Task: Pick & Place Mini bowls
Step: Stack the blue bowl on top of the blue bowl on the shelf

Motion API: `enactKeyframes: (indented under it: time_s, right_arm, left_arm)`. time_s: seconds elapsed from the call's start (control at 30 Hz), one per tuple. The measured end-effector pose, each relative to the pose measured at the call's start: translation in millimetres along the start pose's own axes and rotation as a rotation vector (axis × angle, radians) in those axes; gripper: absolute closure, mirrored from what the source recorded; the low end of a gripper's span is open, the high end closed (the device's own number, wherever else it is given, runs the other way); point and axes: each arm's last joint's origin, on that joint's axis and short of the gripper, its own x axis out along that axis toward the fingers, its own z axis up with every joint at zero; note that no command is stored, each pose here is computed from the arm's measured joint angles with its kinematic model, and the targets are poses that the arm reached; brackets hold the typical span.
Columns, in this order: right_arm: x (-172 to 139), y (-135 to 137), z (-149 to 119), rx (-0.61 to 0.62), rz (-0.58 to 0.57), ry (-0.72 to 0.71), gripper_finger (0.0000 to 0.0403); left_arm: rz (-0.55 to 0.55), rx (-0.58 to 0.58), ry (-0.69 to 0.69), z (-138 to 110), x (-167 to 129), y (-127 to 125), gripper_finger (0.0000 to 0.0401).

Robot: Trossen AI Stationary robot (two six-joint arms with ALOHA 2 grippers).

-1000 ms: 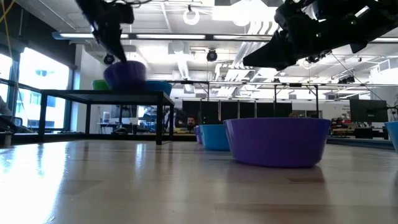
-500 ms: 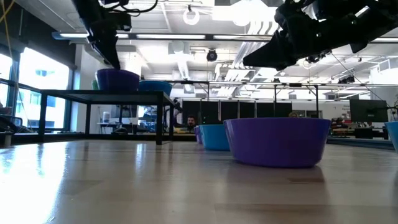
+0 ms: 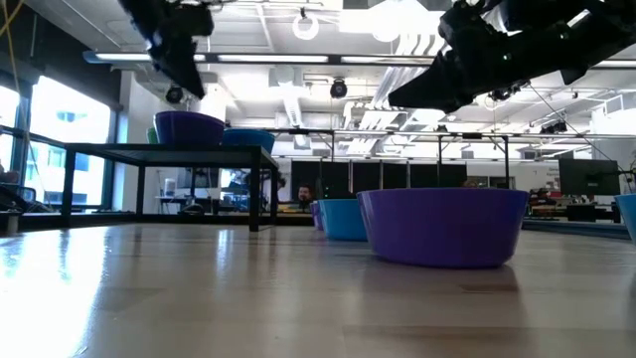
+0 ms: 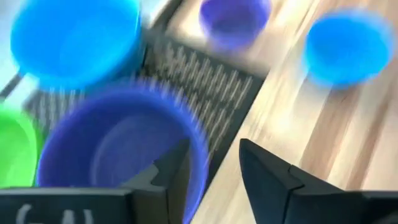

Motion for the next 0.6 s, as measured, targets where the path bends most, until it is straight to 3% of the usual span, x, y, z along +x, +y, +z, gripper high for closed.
enactKeyframes:
  time_s: [0.27, 0.47, 0.6]
  right_arm:
    - [-1, -2, 11, 0.019, -0.038, -0.107, 0.0289]
    - [-1, -2, 15, 0.042, -0.041, -0.153, 0.0289]
    - [-2, -4, 18, 0.035, -0.080, -0.181, 0.0289]
  left_arm:
    - [-0.059, 0.048, -0.311, 17, 3, -18, 0.0343]
    - [-0.134, 0.098, -0.482, 9, 30, -31, 0.0395]
    - [-0.219, 0.102, -0.629, -3, 46, -42, 0.0397]
